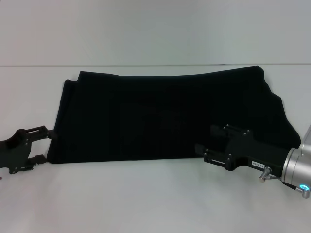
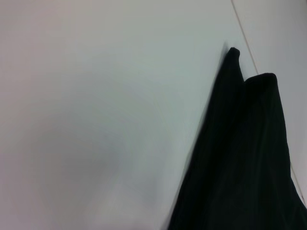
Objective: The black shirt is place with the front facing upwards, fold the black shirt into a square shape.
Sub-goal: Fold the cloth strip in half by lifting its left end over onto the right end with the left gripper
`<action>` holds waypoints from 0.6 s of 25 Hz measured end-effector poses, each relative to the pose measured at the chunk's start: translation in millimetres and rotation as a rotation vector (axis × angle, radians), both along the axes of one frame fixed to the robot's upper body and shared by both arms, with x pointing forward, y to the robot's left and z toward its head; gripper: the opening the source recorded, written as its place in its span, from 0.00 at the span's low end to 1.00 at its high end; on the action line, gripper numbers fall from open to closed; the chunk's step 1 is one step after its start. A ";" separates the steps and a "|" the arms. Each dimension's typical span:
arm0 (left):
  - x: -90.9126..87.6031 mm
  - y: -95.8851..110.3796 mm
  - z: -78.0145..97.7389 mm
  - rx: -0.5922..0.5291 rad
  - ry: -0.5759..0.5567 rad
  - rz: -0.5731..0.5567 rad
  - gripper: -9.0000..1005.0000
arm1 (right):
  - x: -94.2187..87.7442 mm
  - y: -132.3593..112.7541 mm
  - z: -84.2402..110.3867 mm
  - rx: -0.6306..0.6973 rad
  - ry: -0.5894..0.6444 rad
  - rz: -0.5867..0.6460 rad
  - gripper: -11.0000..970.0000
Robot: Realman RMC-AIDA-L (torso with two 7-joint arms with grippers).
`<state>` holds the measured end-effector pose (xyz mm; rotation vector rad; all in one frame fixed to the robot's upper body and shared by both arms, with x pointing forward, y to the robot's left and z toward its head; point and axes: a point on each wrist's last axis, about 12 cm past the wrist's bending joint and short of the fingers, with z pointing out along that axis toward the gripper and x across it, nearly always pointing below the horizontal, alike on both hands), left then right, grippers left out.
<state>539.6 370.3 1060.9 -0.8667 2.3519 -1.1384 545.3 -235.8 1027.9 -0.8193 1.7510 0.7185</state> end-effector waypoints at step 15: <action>10.3 -13.0 2.3 0.000 -0.003 -0.048 0.80 | 1.0 2.3 0.7 0.000 -0.001 0.007 0.79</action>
